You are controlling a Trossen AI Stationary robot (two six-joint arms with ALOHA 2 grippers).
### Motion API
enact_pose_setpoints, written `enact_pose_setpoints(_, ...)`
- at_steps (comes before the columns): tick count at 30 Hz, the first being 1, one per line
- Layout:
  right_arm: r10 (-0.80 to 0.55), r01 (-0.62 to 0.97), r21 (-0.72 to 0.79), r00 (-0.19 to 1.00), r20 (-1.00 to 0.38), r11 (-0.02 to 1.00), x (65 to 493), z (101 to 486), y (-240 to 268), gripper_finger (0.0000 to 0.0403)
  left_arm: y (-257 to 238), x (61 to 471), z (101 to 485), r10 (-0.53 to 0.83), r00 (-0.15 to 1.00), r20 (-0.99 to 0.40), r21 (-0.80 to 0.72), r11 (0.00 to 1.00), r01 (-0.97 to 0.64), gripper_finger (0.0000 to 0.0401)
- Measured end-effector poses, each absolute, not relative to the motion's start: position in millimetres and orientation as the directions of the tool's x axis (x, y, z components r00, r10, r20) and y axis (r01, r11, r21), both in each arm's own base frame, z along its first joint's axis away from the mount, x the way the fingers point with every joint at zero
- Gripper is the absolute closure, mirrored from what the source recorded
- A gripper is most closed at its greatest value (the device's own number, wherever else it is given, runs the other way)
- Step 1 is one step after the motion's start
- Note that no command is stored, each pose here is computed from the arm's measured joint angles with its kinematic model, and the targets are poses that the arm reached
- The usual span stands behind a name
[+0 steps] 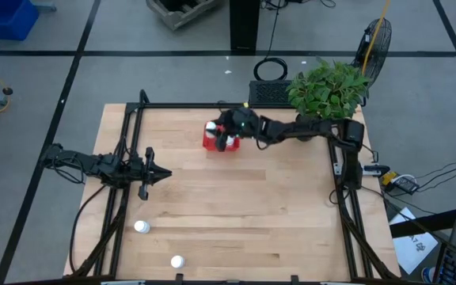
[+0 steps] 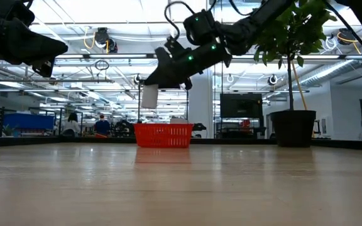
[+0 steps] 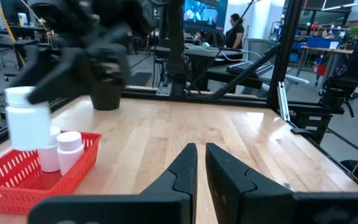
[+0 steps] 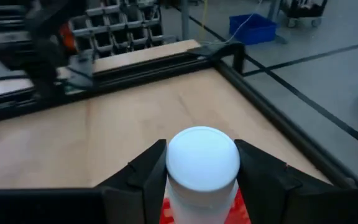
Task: Pick and place pill bottles into a basket
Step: Put the white pill bottle into the orange basket
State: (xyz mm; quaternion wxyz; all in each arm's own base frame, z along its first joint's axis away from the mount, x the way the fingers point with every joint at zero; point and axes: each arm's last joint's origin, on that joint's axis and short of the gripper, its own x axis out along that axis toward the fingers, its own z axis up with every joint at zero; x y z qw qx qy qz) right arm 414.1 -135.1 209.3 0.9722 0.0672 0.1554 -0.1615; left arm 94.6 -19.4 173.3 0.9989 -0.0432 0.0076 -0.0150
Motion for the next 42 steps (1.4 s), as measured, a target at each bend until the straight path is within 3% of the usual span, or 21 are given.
enact_pose_setpoints(7, -0.322, 0.373, 0.105, 0.888, -0.328, 0.922, 409.1, 198.0, -162.6, 0.0245, -19.4, 94.6, 173.4, -0.03, 0.999, -0.014, -0.086, 0.996, 0.029, 0.0366)
enact_pose_setpoints(28, -0.271, 0.353, 0.135, 0.869, -0.414, 0.926, 438.4, 140.2, -165.1, 0.0243, -19.4, 94.6, 173.3, -0.031, 0.999, -0.014, -0.086, 0.996, 0.029, 0.0366)
enact_pose_setpoints(42, -0.31, 0.394, 0.129, 0.854, -0.417, 0.91, 449.5, 139.7, -161.8, 0.0244, -19.4, 94.6, 173.3, -0.031, 0.999, -0.014, -0.086, 0.996, 0.029, 0.0366)
